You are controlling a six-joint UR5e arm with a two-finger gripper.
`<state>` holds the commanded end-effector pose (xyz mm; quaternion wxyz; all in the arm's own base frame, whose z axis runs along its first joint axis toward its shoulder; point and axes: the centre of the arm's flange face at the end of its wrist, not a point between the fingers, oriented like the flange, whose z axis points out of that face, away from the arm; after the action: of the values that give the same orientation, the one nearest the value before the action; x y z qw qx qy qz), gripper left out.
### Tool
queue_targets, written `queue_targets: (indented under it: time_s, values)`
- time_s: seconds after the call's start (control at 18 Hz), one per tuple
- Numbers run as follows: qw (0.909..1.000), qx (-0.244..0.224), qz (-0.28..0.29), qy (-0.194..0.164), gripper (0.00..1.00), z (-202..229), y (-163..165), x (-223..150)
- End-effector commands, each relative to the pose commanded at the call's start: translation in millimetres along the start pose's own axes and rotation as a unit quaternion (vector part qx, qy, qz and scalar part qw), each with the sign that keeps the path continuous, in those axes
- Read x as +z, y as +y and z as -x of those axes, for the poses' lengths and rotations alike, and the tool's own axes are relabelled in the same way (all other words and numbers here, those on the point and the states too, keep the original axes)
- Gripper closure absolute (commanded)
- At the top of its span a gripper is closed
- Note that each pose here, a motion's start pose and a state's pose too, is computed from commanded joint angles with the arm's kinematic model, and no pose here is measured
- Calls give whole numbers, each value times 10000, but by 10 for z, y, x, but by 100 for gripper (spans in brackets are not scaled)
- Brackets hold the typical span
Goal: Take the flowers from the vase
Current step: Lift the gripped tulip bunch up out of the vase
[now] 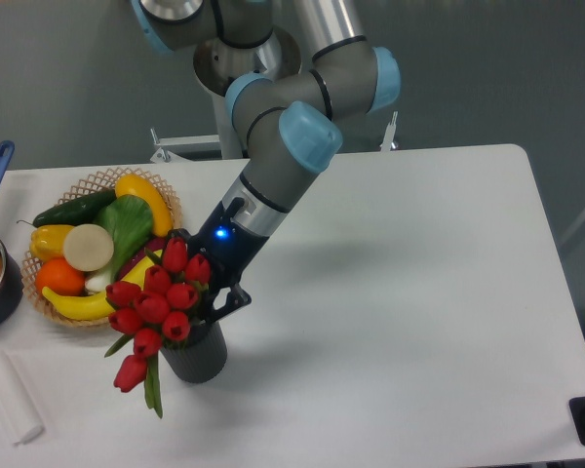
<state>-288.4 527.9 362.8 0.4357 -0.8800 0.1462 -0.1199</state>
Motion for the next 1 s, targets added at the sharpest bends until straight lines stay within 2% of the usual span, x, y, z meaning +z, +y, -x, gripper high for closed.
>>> queue_targets:
  time_s: [0.67, 1.0]
  values:
    - [9980, -244, -591, -16, 50, -75, -330, -399]
    - [9968, -335, -703, -204, 50, -46, -425, -652]
